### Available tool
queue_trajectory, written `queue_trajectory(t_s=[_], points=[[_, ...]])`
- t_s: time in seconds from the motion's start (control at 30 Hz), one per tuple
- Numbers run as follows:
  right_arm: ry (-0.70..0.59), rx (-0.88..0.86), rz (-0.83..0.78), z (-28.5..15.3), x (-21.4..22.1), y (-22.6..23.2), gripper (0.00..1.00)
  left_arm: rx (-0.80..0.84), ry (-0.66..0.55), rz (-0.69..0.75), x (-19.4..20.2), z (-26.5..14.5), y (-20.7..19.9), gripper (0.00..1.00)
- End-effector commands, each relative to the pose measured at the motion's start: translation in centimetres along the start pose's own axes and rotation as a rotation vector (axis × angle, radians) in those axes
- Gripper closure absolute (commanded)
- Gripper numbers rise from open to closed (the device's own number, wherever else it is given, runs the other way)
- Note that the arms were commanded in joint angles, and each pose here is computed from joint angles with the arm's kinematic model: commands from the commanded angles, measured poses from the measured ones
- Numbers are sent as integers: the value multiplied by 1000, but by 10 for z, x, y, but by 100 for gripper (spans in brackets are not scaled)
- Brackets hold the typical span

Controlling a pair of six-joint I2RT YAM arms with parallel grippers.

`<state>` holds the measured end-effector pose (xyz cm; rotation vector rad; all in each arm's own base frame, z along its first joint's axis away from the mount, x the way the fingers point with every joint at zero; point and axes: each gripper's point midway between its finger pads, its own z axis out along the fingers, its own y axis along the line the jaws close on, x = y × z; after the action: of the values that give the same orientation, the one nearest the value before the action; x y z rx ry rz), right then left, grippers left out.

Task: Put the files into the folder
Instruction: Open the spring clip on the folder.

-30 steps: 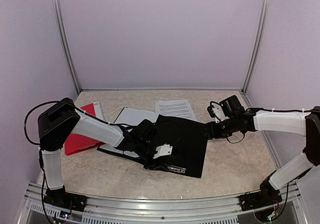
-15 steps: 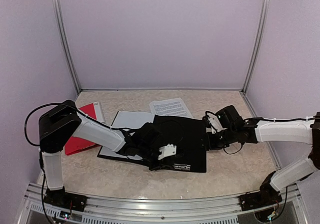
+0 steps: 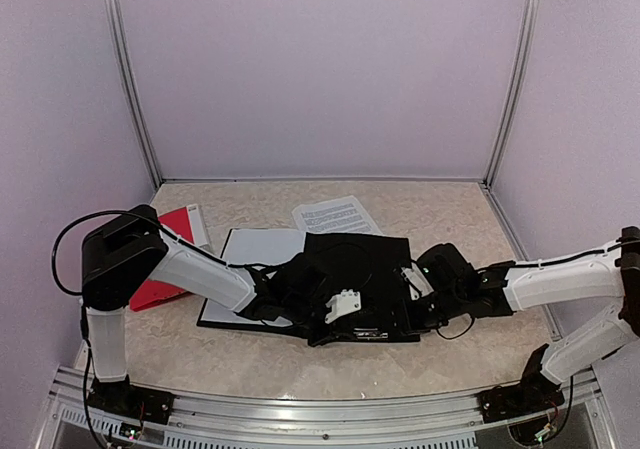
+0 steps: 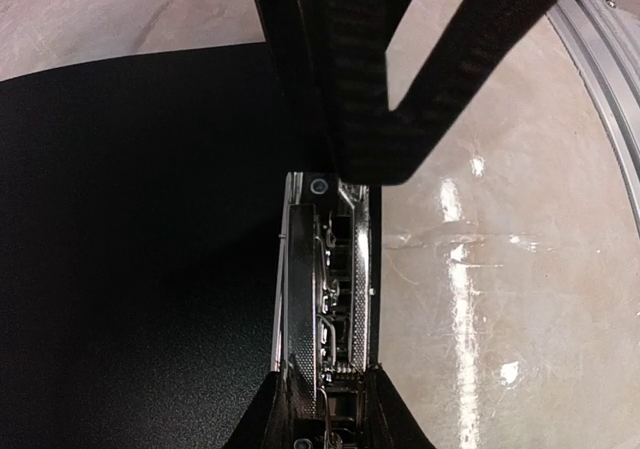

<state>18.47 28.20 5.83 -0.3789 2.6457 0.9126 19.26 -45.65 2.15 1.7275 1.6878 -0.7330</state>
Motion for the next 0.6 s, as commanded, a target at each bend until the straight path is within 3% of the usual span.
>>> queue_trajectory(t_s=[0.0, 0.37, 0.57], points=[[12, -4, 25, 6, 11, 1, 66, -2, 101, -62, 33, 6, -5, 77], [39, 80, 16, 6, 22, -17, 69, 0, 106, -61, 33, 5, -5, 77], [64, 84, 15, 13, 29, -23, 77, 0, 114, -67, 35, 6, -5, 77]])
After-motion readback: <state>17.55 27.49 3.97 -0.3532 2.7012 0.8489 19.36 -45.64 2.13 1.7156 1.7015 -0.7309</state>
